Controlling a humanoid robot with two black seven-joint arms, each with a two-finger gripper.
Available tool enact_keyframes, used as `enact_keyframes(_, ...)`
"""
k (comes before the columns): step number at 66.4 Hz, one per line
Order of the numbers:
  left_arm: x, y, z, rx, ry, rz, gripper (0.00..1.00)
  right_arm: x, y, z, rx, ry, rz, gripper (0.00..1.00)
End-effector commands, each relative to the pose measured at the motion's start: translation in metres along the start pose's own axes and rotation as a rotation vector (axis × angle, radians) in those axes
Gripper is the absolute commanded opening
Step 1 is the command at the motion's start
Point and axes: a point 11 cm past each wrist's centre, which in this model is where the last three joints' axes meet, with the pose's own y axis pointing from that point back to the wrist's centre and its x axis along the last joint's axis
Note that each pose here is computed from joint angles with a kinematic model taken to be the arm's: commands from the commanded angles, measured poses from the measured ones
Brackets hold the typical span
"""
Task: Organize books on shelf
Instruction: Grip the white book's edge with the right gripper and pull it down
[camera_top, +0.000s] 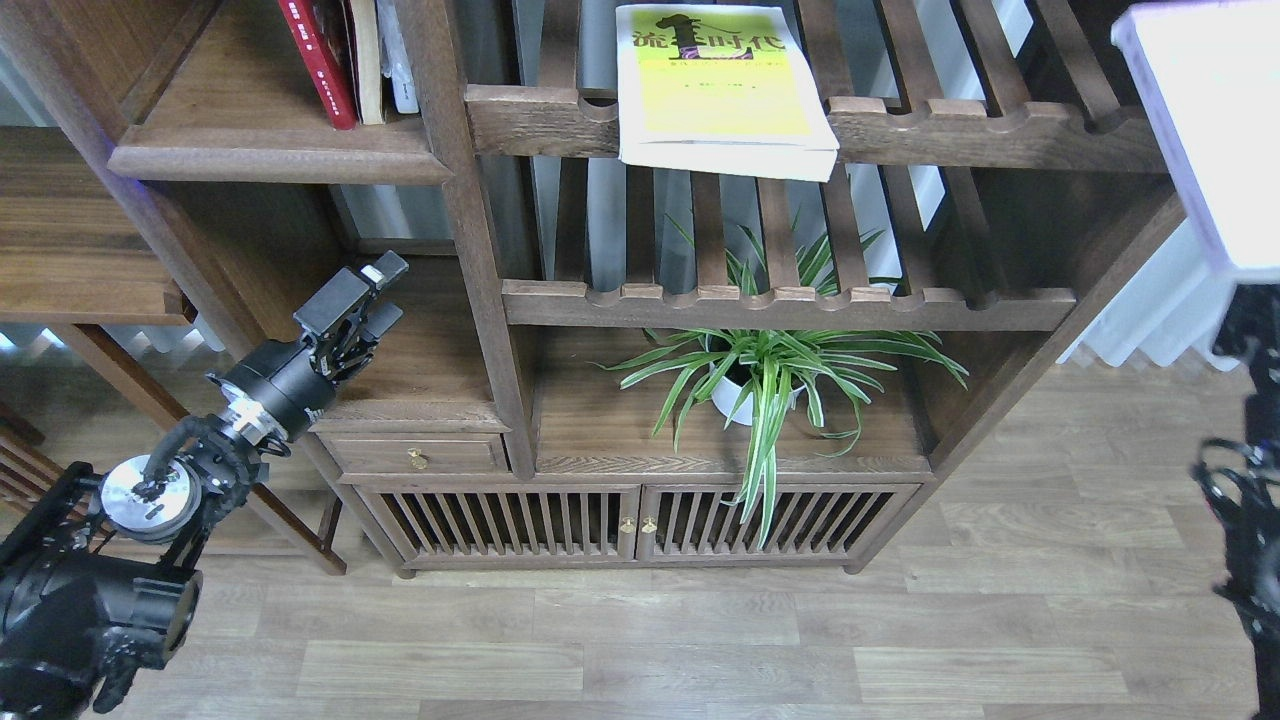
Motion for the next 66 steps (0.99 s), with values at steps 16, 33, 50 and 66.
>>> enact_keyframes(16, 0.007, -0.008, -0.032, 0.118, -0.019, 0.031, 1.0, 0.022, 0.05, -0.002, 0.015, -0.032, 0.135, 0.04)
enact_keyframes(33, 0.006, -0.013, -0.036, 0.16, -0.049, 0.041, 1.0, 0.049, 0.067, 0.026, -0.028, -0.11, 0.212, 0.05)
enact_keyframes(50, 0.016, -0.012, -0.032, 0.159, -0.05, 0.078, 1.0, 0.072, 0.084, 0.048, -0.079, -0.161, 0.298, 0.05)
enact_keyframes(66, 0.009, -0.022, -0.04, 0.178, -0.049, 0.056, 1.0, 0.085, 0.097, 0.07, -0.13, -0.202, 0.356, 0.05)
